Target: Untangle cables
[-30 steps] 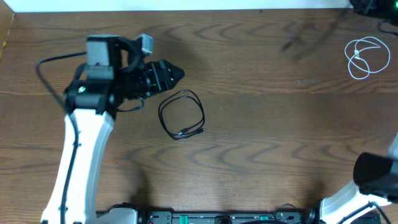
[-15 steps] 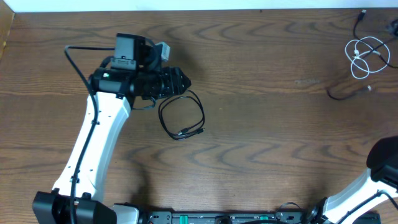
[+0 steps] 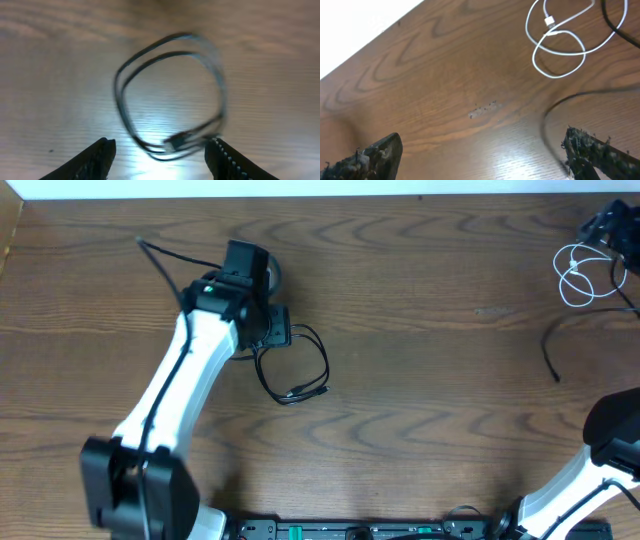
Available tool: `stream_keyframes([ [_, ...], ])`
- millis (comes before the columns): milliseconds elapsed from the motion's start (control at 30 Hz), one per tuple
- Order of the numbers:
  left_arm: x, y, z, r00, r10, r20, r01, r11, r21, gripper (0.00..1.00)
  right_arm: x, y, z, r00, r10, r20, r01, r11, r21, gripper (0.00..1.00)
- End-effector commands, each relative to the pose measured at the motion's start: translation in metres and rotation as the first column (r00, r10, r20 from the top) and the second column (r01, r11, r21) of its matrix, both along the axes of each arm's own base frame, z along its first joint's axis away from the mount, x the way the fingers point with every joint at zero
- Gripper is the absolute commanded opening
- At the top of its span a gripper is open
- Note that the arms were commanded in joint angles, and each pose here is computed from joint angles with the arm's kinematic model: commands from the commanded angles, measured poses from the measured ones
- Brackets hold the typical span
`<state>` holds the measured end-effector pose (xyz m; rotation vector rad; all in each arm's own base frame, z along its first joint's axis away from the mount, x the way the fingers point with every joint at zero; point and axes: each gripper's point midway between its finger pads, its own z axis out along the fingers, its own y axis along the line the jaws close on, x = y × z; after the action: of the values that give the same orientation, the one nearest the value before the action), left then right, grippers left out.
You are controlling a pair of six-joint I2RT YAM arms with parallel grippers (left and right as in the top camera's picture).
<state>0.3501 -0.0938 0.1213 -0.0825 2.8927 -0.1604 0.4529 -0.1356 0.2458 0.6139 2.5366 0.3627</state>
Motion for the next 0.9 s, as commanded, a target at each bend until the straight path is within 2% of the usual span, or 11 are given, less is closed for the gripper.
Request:
stream_keyframes([
  [0,-0.005,0.023,-0.031,0.995,0.065,-0.075,-0.055,0.99,0.132,0.62,-0.004,0.002,0.003,1.0,-0.001,-0.015,0.001,0.999,-0.037,0.99],
  [400,-0.014,0.031,-0.093,0.954,0.186,-0.235,-0.138,0.968,0.207,0.58,-0.002,0.016,0.001,0.999,0.035,-0.028,-0.036,0.998,-0.044,0.99],
  [600,-0.016,0.037,-0.103,0.914,0.32,-0.248,-0.269,0.938,0.219,0.55,-0.002,0.018,0.001,0.999,0.039,-0.031,-0.04,0.998,-0.042,0.99],
  [867,-0.017,0.03,-0.112,0.906,0.337,-0.255,-0.298,0.937,0.18,0.45,0.0,0.025,0.001,0.998,0.053,-0.03,-0.054,0.998,-0.043,0.99],
])
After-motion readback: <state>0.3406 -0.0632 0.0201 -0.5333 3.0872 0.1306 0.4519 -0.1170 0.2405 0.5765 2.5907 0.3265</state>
